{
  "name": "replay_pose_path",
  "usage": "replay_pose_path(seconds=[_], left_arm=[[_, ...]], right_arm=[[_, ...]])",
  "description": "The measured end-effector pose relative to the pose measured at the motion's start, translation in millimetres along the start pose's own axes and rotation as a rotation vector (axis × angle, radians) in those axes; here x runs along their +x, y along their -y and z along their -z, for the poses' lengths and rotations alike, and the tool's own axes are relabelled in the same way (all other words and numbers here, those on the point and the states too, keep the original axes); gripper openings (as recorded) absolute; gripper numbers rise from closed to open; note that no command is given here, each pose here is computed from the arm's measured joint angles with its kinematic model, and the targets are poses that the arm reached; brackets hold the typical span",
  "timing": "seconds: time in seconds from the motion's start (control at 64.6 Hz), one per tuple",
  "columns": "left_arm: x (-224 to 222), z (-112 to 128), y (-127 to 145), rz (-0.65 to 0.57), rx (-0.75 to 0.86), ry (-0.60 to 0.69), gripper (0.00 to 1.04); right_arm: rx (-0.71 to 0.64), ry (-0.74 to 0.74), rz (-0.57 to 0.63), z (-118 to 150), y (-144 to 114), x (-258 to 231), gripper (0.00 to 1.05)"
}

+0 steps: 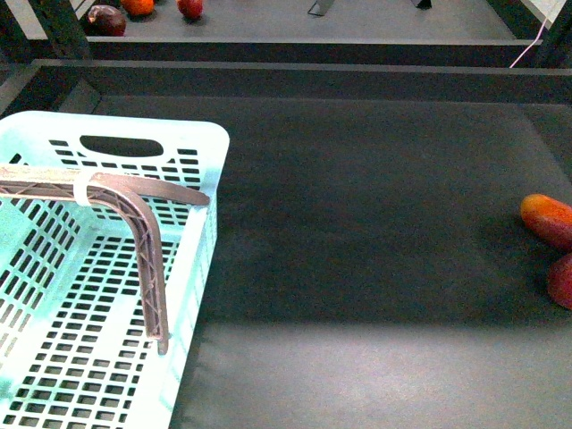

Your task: Pick apple with right arm and hold basket with left

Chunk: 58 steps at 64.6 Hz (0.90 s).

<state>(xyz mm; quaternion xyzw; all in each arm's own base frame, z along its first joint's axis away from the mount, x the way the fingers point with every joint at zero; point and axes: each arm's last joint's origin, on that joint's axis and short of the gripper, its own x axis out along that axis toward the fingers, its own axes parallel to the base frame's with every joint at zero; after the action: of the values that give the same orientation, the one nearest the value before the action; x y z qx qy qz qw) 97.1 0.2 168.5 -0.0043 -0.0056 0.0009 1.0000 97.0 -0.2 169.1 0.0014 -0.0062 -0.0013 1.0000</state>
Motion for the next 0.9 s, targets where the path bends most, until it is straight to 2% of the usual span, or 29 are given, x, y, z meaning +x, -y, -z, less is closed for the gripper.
replay_pose_path(seconds=[0.573, 0.588, 0.619, 0.666, 0.697, 0.789, 0.898], left_arm=[[0, 0, 0, 0.0, 0.0, 0.0, 0.98], [0, 1, 0, -0.005, -0.014, -0.027, 0.98], [1, 1, 0, -0.032, -0.098, -0.183, 0.98], [4, -1, 1, -0.044, -0.228, -0.332, 0.98], [7, -3, 1, -0.046, -0.305, -0.378, 0.98], [18, -12, 1, -0.046, -0.573, -0.434, 0.98], [30, -11, 0, -0.058, -0.794, -0.482, 0.98]], right_arm=[[0.0, 0.0, 0.0, 0, 0, 0, 0.96], [0.0, 0.0, 0.0, 0, 0, 0, 0.96], [0.0, 0.0, 0.0, 0, 0, 0, 0.96], [0.0, 0.001, 0.0, 0, 0, 0, 0.96], [0.0, 0.001, -0.001, 0, 0, 0, 0.96], [0.0, 0.0, -0.001, 0, 0, 0, 0.96], [0.0, 0.001, -0.001, 0, 0, 0, 0.96]])
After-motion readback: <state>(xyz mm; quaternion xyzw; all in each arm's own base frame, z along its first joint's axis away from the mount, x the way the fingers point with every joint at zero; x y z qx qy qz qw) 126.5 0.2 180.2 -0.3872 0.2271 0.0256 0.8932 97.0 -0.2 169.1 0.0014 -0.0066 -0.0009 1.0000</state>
